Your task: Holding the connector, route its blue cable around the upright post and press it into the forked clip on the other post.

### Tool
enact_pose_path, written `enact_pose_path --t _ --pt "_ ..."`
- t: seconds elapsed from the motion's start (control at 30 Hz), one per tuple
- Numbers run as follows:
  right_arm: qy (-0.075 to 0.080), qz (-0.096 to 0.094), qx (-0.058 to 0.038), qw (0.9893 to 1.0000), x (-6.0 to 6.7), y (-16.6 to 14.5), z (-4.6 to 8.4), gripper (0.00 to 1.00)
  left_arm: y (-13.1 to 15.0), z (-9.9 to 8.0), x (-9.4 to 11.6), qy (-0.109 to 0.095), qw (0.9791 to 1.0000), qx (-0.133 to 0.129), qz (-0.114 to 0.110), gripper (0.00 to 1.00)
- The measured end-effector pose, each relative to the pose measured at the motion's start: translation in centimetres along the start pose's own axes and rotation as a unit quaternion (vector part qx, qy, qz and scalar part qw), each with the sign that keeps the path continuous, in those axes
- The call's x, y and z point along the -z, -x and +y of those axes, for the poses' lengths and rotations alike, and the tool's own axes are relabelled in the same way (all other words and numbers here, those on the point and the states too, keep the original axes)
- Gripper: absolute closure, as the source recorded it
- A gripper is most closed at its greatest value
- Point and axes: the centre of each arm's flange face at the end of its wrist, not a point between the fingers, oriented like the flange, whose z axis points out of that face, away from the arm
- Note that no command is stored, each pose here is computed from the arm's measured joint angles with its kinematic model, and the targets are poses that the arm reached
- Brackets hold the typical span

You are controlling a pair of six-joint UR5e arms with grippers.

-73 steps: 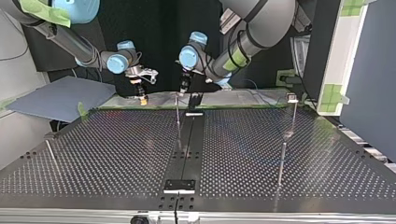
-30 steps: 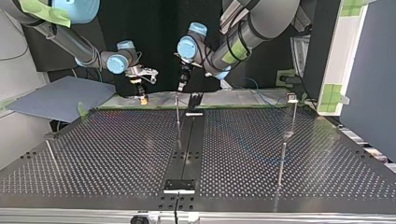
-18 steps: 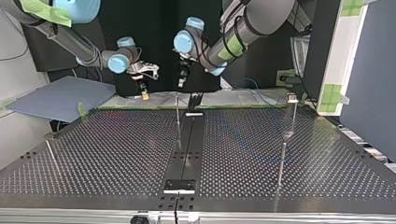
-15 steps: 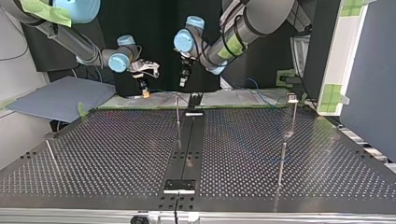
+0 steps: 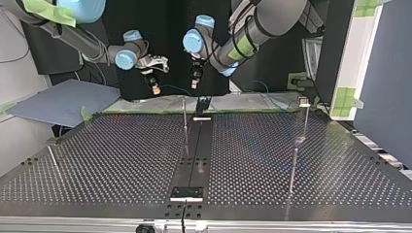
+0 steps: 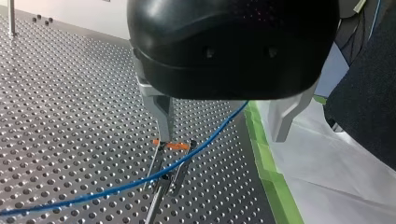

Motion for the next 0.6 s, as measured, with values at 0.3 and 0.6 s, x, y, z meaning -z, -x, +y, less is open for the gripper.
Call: enact_pose_path --t 0.3,0.6 --pt "-0.004 0.016 0.0064 0.9998 1.4 -1.6 -0.1 1.0 0.0 0.2 -0.2 -0.001 1.0 0.0 0.001 0.0" --pt "0.021 0.052 -0.0182 0.9983 2.7 -5.0 0.7 1.0 -0.1 -0.7 0.4 -0.009 0.9999 -0.008 -0.002 0.0"
